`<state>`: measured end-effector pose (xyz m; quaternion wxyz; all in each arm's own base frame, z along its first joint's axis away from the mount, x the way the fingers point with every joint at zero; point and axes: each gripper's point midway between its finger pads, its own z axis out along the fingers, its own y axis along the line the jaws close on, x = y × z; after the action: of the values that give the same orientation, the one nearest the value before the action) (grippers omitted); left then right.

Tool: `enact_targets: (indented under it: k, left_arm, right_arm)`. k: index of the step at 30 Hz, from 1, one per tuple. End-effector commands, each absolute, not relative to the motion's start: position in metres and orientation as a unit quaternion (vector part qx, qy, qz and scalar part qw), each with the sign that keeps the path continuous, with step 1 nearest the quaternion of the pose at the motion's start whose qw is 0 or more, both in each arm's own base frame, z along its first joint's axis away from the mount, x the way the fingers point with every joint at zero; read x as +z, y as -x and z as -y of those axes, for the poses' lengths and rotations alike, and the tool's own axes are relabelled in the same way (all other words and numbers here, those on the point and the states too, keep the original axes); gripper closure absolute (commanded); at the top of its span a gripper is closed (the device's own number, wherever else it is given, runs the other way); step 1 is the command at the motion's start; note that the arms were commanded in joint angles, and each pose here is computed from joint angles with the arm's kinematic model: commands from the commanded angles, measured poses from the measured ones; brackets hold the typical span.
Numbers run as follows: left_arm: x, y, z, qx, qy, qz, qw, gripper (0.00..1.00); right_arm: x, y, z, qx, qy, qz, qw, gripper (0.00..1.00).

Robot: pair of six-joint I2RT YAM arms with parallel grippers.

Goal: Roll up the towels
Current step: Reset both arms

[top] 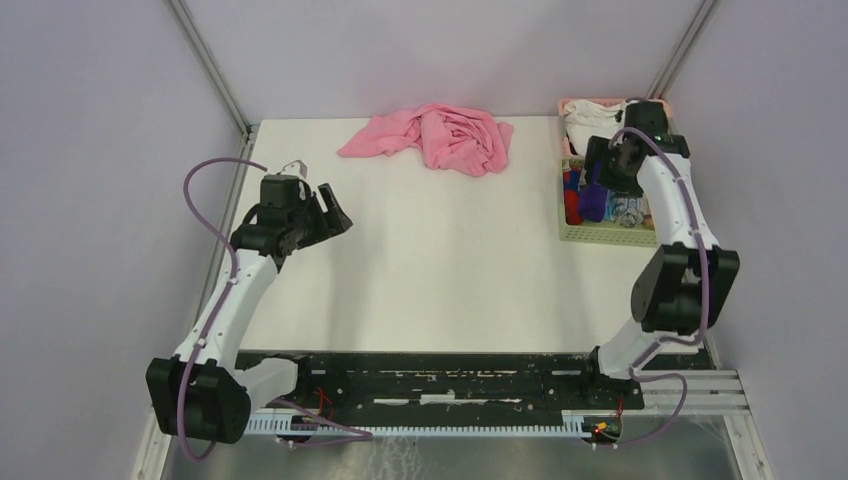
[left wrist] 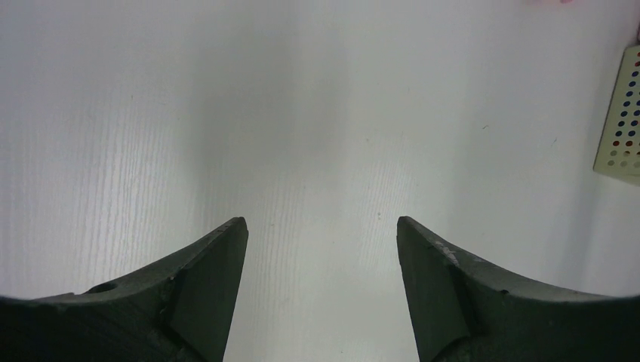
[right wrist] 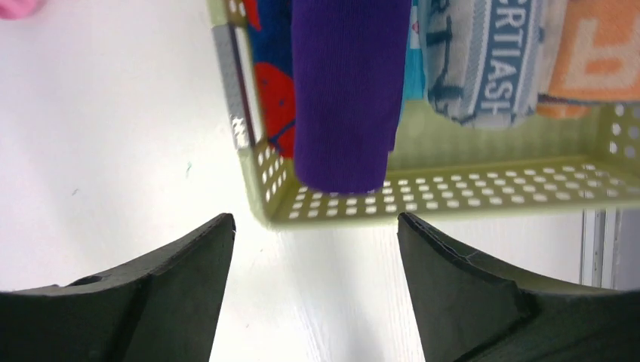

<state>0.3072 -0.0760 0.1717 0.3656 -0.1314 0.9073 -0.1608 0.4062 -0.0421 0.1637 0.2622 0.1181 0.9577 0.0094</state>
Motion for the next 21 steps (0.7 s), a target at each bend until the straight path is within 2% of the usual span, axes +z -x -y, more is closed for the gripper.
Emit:
enact_targets:
  k: [1, 2, 4, 9, 14, 21]
  left_arm:
    - [0.205, -0.312, 0.071, -0.151, 0.087, -0.883, 0.436, 0.20]
    - [0.211, -0.311, 0.069, -0.150, 0.087, -0.877, 0.449, 0.19]
    - [0.228, -0.309, 0.063, -0.141, 0.095, -0.865, 0.471, 0.18]
    - [0.274, -0.288, 0.053, -0.145, 0.123, -0.832, 0.521, 0.16]
    - [0.311, -0.249, 0.038, -0.152, 0.152, -0.771, 0.600, 0.00]
    - [0.314, -0.215, 0.015, -0.117, 0.165, -0.732, 0.650, 0.01]
  right_arm:
    - [0.236, -0.383, 0.026, 0.047, -0.130, -0.917, 0.375, 0.12]
    - [0.245, -0.375, 0.023, 0.052, -0.132, -0.909, 0.392, 0.10]
    - [0.269, -0.361, 0.018, 0.065, -0.137, -0.883, 0.444, 0.01]
    - [0.319, -0.316, 0.010, 0.086, -0.160, -0.811, 0.556, 0.00]
    - [0.332, -0.278, -0.006, 0.066, -0.134, -0.790, 0.594, 0.00]
    - [0.325, -0.239, -0.018, 0.035, -0.070, -0.767, 0.637, 0.00]
